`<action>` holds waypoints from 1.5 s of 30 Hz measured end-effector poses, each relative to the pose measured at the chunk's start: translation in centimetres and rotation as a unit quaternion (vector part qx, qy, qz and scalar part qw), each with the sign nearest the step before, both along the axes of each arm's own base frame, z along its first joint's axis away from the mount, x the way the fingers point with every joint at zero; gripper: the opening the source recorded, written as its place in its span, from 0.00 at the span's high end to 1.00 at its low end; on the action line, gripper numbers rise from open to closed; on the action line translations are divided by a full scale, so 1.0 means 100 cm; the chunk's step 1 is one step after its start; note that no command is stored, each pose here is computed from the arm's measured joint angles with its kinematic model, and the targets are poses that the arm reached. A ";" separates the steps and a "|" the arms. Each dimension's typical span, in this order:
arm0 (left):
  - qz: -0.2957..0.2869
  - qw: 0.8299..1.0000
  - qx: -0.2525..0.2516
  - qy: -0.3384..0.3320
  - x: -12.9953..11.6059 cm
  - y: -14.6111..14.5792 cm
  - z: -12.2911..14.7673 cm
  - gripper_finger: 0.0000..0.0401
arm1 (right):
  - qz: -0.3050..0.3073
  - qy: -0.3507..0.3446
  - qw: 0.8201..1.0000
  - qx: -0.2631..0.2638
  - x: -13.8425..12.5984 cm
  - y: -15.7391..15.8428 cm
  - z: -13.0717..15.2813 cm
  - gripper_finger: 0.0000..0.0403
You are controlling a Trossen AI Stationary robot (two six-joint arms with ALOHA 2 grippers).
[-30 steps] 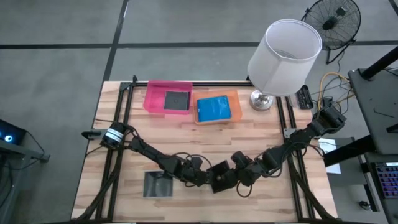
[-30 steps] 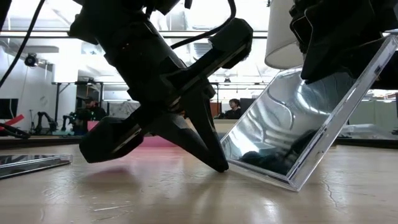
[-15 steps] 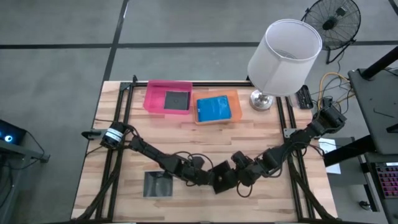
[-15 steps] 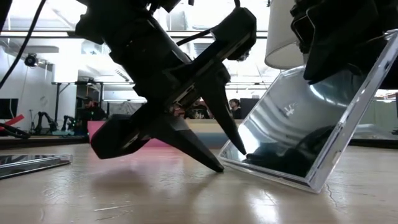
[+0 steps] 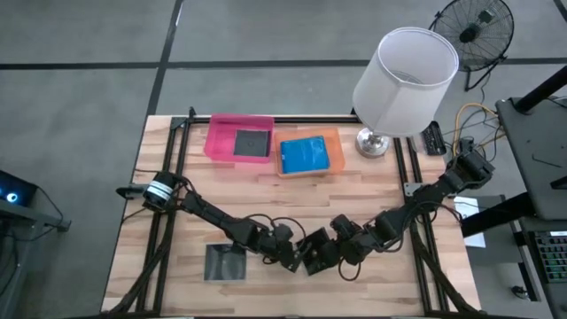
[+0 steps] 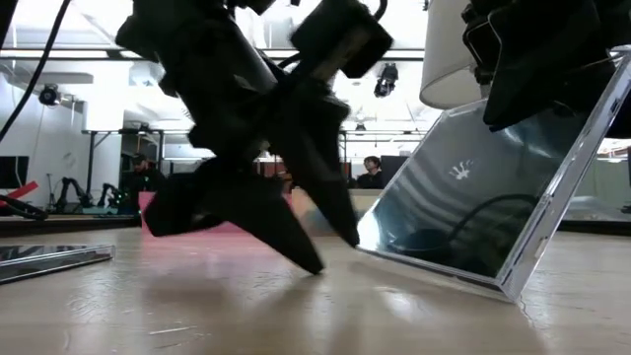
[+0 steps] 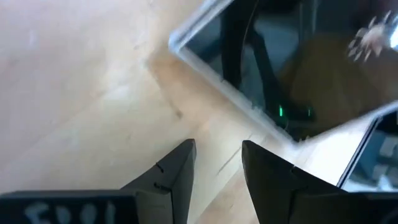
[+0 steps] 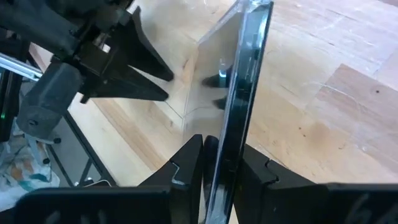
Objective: Pick & place jewel cases by type
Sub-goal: Put the right black CD case into the pink bin
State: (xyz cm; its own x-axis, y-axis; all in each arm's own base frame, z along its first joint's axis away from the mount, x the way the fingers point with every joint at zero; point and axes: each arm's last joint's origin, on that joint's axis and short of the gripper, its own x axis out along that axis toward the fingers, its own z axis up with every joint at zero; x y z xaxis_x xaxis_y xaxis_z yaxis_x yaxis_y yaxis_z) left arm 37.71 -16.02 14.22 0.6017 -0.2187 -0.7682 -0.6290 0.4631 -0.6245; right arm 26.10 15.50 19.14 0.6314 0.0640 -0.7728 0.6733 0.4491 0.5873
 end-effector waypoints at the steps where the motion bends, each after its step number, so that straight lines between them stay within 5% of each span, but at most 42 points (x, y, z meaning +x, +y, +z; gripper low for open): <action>1: -0.007 1.000 0.003 0.004 -0.002 0.000 0.002 0.70 | 0.000 -0.001 1.000 0.000 0.000 -0.001 0.001 0.86; 23: -0.159 0.986 0.007 0.038 -0.019 -0.007 0.015 0.70 | -0.016 -0.044 0.998 -0.029 0.007 -0.044 0.030 0.93; 34: -0.189 0.978 0.091 0.007 -0.032 0.004 0.049 0.70 | -0.007 -0.107 0.991 -0.077 0.000 -0.082 0.066 0.94; 45: -0.152 0.969 0.188 -0.053 -0.053 0.023 0.088 0.70 | 0.023 -0.197 0.967 -0.157 -0.011 -0.107 0.124 0.94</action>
